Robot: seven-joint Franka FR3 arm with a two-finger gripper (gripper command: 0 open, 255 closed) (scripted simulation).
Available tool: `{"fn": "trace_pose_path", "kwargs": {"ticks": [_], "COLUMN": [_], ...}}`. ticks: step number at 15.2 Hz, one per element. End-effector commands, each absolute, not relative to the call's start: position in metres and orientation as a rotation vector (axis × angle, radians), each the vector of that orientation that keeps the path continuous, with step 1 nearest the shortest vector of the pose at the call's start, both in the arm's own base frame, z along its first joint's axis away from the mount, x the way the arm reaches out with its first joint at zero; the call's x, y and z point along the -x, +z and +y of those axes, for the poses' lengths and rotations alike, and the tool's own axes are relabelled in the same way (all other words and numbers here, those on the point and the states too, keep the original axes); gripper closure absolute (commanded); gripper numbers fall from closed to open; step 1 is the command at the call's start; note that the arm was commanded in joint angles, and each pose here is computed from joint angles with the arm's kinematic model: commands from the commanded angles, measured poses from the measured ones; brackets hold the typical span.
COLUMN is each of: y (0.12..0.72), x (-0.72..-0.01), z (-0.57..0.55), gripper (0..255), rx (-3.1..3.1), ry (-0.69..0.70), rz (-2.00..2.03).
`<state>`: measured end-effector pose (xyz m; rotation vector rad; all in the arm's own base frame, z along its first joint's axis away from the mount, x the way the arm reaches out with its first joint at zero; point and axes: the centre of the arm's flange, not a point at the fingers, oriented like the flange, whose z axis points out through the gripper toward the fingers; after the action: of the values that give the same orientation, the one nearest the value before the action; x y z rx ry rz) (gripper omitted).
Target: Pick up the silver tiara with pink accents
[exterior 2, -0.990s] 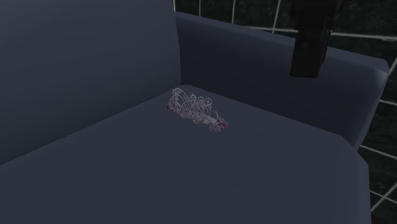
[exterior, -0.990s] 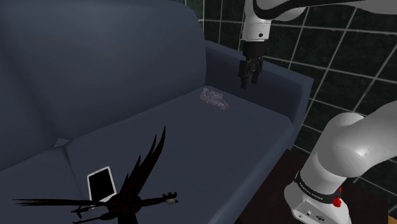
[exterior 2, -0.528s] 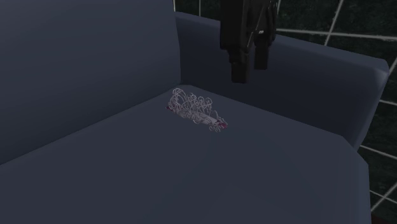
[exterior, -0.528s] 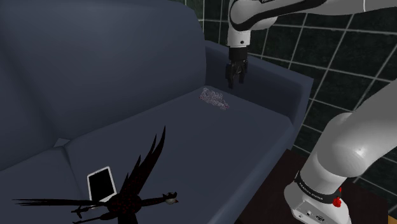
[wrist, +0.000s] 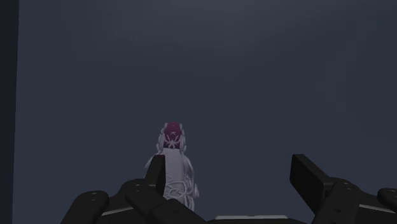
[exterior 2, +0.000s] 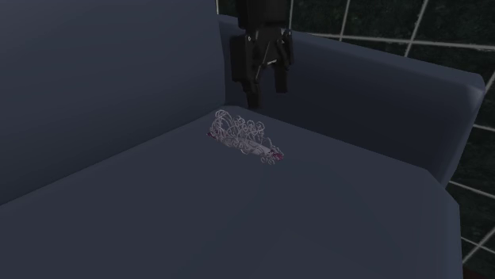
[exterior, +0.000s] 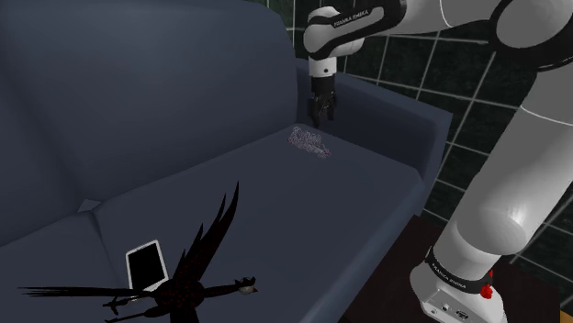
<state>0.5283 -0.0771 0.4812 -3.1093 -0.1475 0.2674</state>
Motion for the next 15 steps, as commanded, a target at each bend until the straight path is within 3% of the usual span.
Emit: {"fn": "trace_pose_path", "kwargs": {"ticks": [1, 9, 15], "y": [0.468, 0.426, 0.399], "x": [-0.553, -0.646, -0.647], "z": [-0.085, -0.114, -0.114], "gripper": [0, 0, 0], "rx": [3.12, 3.157, 3.158], "ry": [0.278, 0.319, 0.32], "rz": [-0.157, -0.19, -0.19]}}
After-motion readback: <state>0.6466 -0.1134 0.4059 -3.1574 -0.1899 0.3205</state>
